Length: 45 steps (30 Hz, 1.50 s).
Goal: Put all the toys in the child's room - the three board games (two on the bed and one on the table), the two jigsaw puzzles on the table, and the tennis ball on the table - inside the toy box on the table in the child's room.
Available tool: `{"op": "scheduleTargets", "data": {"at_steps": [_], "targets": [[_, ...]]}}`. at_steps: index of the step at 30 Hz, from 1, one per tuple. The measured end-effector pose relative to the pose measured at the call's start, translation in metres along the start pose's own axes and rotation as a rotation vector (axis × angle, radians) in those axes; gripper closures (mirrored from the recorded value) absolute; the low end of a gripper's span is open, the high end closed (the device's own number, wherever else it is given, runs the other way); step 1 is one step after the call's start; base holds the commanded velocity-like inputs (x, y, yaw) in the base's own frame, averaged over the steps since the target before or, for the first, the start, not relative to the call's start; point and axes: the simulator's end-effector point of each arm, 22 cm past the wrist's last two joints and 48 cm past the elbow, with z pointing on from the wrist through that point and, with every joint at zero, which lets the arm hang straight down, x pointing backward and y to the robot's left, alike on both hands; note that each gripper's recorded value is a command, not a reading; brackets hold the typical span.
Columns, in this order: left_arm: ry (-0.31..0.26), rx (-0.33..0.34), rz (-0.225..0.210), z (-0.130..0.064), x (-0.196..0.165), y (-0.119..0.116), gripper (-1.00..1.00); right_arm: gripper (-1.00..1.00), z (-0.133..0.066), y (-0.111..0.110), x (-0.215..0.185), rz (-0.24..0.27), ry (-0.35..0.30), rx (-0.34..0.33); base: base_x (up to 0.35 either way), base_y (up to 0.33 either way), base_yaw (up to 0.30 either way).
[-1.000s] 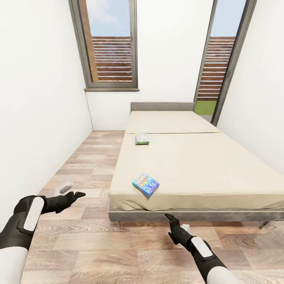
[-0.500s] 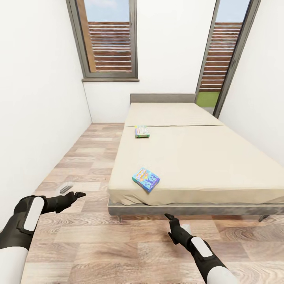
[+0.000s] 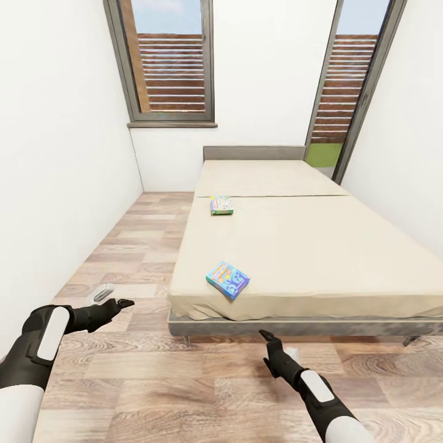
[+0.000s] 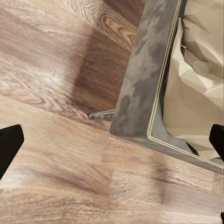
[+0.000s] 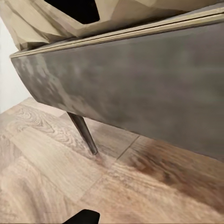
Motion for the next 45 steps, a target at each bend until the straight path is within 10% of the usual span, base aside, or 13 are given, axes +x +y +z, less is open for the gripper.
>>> {"op": "scheduleTargets", "data": {"at_steps": [10, 33, 45], "targets": [[0.000, 0.008, -0.005, 0.000, 0.000, -0.001, -1.00, -1.00, -0.005, 0.031, -0.005, -0.014, -0.007, -0.152, 0.000, 0.000, 0.000], [0.000, 0.010, -0.006, 0.000, 0.001, -0.002, -1.00, -1.00, -0.006, 0.046, -0.004, -0.023, -0.001, -0.211, 0.000, 0.000, 0.000], [0.001, 0.012, -0.006, 0.001, 0.001, -0.003, -1.00, -1.00, -0.019, 0.086, -0.003, -0.030, 0.000, -0.402, 0.000, 0.000, 0.000]]}}
